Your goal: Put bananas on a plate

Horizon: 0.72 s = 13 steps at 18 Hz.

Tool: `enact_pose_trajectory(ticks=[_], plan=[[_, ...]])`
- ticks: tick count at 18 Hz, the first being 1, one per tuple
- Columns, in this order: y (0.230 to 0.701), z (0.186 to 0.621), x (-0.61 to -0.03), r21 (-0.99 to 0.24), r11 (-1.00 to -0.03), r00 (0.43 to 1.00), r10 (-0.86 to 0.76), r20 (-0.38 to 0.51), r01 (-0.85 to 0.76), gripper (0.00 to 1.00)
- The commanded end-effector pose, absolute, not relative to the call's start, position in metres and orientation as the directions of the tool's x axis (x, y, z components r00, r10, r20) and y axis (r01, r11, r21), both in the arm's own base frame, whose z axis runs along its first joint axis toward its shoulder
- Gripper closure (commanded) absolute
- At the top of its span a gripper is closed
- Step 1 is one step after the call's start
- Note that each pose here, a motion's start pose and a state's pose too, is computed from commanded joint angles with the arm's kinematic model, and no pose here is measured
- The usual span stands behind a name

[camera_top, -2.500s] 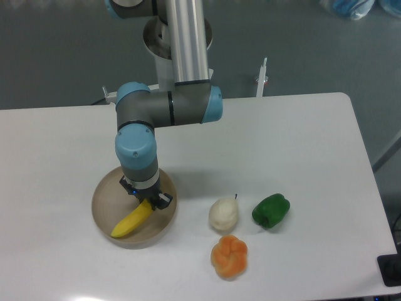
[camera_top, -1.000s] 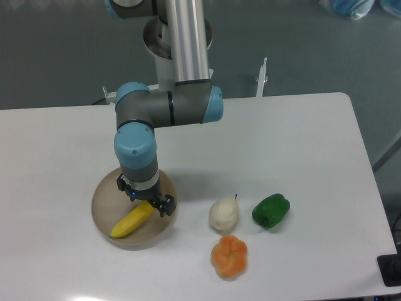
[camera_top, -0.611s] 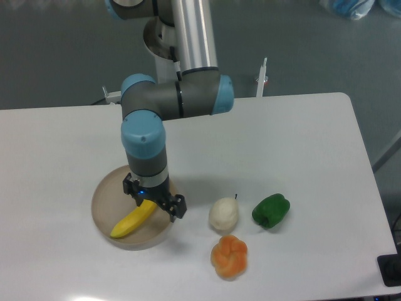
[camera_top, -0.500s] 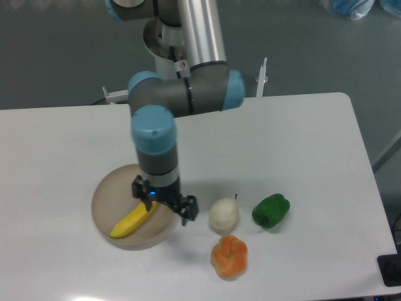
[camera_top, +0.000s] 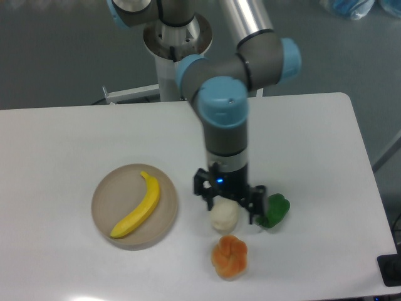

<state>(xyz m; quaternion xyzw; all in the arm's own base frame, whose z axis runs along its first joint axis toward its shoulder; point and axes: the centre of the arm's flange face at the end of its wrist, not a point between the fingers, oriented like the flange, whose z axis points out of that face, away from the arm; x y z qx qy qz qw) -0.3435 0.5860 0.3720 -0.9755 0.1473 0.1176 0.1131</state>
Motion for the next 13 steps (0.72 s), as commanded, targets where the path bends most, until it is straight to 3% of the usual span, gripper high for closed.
enact_pose_trajectory(ticks=[7,13], plan=[[0.554,0.388,-0.394,-0.132,-0.912,0.894,-0.339,-0.295,-0.389,0.0],[0.544,0.389,-0.404,-0.115,-0.913,0.889,-0.342,-0.304,-0.39,0.0]])
